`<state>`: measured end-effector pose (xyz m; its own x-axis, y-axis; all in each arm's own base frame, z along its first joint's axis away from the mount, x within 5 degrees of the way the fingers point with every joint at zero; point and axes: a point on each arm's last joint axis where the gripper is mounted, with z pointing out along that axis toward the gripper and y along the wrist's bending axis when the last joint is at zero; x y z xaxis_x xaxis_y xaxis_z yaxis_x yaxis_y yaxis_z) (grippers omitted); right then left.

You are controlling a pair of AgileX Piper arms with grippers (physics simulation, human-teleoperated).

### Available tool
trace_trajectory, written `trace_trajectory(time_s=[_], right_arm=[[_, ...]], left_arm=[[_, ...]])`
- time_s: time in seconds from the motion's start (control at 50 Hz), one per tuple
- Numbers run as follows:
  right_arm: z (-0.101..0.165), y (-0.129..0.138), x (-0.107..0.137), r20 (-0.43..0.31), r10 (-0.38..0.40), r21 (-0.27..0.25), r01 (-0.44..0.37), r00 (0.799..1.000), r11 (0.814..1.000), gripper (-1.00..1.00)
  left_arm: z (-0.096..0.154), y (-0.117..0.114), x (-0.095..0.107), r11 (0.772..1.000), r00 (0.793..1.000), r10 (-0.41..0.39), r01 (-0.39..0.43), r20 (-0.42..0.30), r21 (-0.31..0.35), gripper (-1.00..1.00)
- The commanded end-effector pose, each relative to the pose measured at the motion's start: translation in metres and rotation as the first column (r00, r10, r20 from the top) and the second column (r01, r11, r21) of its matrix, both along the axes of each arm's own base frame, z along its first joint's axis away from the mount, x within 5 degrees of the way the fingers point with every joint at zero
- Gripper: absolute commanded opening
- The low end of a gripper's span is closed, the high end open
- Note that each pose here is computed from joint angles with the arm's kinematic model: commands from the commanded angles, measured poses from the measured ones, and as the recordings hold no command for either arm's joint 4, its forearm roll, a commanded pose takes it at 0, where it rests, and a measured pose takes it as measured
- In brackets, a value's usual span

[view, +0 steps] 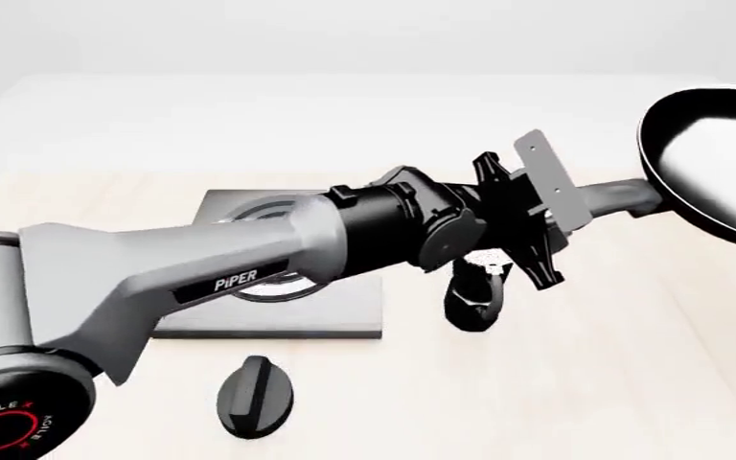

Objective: Put the frying pan on the stove.

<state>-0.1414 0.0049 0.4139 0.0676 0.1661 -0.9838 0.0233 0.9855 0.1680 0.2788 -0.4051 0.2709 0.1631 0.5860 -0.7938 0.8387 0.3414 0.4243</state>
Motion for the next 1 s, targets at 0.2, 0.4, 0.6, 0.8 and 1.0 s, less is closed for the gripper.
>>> trace_trajectory(time_s=[0.2, 0.4, 0.6, 0.8, 1.0], right_arm=[[0.000, -0.001, 0.001, -0.004, 0.005, -0.026, -0.006, 1.000, 1.000, 1.00], [0.000, -0.001, 0.000, 0.000, 0.006, -0.037, -0.006, 1.000, 0.999, 1.00], [0.000, -0.001, -0.001, 0.002, 0.003, -0.043, -0.003, 1.000, 0.999, 1.00], [0.001, -0.001, -0.002, 0.004, 0.004, -0.052, -0.003, 1.000, 0.999, 1.00], [0.001, -0.001, -0.002, 0.006, 0.004, -0.056, -0.004, 1.000, 0.998, 1.00]], left_arm=[[0.059, 0.055, 0.003, 0.985, 0.995, 0.100, -0.102, -0.020, -0.136, -1.00], [0.064, 0.079, 0.001, 0.979, 0.991, 0.135, -0.137, -0.022, -0.148, -1.00], [0.064, 0.108, 0.000, 0.969, 0.983, 0.183, -0.185, -0.031, -0.163, -1.00], [0.063, 0.129, -0.002, 0.961, 0.975, 0.218, -0.221, -0.039, -0.168, -1.00], [0.061, 0.146, -0.004, 0.951, 0.967, 0.249, -0.254, -0.050, -0.174, -1.00]])
